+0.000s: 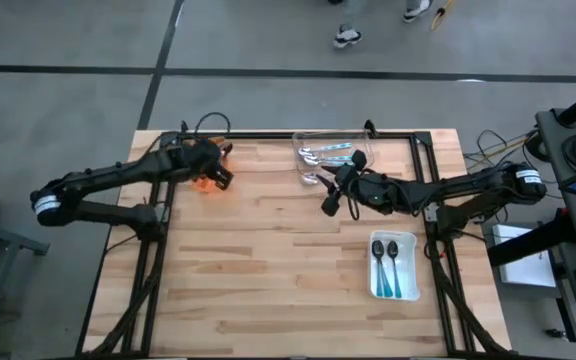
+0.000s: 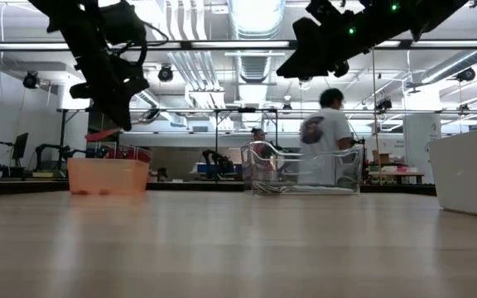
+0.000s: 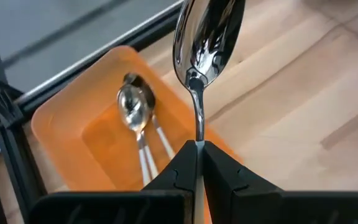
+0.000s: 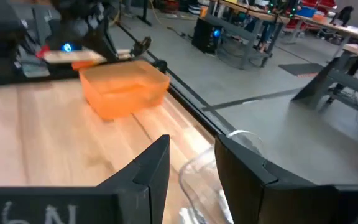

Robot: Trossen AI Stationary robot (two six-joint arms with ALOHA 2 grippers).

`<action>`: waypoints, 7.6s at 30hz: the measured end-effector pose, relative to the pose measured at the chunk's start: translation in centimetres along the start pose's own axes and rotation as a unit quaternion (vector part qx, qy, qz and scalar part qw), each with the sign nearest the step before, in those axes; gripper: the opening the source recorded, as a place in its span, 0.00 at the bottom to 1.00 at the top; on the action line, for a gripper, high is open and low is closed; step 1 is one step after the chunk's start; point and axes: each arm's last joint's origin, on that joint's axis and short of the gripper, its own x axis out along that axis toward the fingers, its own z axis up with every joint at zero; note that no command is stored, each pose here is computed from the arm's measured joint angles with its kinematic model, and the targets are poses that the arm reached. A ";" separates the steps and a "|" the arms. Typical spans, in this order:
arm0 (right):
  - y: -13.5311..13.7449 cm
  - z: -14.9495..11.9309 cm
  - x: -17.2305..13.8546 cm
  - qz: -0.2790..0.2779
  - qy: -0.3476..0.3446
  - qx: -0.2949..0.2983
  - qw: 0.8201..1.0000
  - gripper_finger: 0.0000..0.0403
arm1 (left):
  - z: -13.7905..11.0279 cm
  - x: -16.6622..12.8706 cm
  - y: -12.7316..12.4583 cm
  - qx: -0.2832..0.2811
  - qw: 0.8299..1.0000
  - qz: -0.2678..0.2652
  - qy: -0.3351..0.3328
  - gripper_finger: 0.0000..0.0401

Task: Sort silverware by color (type)
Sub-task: Put the orange spoon into the orange bin

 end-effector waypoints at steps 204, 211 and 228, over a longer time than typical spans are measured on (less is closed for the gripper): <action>-1.1 -1.4 0.5 -0.008 0.067 -0.133 0.989 0.19 | 0.8 10.6 7.4 -0.140 0.963 -0.028 0.230 0.00; -1.1 -1.4 0.5 -0.008 0.067 -0.137 0.988 0.19 | 0.9 10.8 7.4 -0.141 0.964 -0.022 0.224 0.00; -1.1 -1.4 0.6 -0.008 0.067 -0.139 0.988 0.19 | 1.0 10.8 7.4 -0.153 0.963 -0.020 0.222 0.00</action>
